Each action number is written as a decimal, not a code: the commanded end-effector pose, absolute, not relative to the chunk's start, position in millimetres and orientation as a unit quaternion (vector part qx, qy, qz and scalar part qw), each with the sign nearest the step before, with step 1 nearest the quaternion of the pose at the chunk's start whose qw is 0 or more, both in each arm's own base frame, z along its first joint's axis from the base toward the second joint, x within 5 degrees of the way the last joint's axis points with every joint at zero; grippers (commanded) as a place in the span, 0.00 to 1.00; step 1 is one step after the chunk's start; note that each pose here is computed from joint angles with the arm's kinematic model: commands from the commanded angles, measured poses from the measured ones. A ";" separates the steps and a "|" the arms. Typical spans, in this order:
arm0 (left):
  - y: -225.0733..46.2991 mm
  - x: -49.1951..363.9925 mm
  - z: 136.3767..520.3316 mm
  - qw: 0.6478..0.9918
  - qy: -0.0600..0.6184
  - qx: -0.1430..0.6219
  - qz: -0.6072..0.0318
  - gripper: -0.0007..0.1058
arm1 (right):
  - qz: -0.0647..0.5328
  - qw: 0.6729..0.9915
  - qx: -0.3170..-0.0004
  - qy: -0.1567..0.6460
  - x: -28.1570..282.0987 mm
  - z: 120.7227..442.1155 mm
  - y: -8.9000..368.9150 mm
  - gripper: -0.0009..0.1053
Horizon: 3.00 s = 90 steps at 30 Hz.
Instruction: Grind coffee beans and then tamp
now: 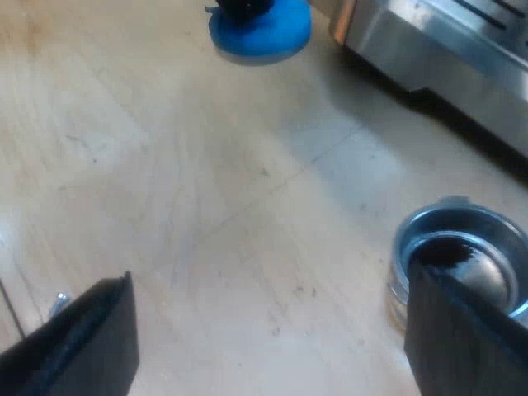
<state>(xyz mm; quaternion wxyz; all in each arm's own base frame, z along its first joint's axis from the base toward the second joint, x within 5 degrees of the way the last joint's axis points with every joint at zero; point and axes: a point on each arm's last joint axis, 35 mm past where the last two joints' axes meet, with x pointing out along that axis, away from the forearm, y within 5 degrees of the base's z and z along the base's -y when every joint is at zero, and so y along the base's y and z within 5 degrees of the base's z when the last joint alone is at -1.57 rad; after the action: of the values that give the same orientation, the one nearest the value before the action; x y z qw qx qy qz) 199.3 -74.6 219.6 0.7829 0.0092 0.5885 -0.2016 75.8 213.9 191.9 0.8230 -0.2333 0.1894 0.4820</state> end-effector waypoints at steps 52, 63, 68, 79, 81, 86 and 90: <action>-50.6 164.7 341.2 0.919 0.360 -0.001 -0.160 0.68 | 0.427 0.804 -0.220 0.350 126.1 275.6 192.4 0.66; -35.5 149.9 423.5 0.949 0.280 -0.045 -0.140 0.68 | 0.284 0.873 -0.180 0.353 161.1 359.2 114.5 0.66; -18.2 151.7 434.0 0.949 0.268 -0.100 -0.130 0.68 | 0.205 0.894 -0.124 0.380 171.8 363.1 63.9 0.66; -13.9 143.8 432.3 0.952 0.278 -0.088 -0.094 0.68 | 0.122 0.908 -0.093 0.389 170.0 366.1 -0.7 0.66; -12.6 137.3 435.1 0.956 0.268 -0.084 -0.082 0.68 | 0.125 0.912 -0.105 0.376 163.4 370.5 0.1 0.66; -7.7 98.3 449.0 0.974 0.208 -0.074 -0.047 0.68 | 0.108 0.930 -0.136 0.325 130.7 387.9 1.5 0.66; -6.2 77.0 454.4 0.981 0.177 -0.073 -0.043 0.68 | 0.103 0.943 -0.142 0.284 106.8 398.2 2.1 0.66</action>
<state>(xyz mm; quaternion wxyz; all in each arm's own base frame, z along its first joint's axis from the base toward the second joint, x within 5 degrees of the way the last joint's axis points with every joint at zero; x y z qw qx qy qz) 70.8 -6.3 454.5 0.9812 -0.0719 0.1721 -0.0499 110.6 2.1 395.2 0.9417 -0.1335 0.2912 0.1027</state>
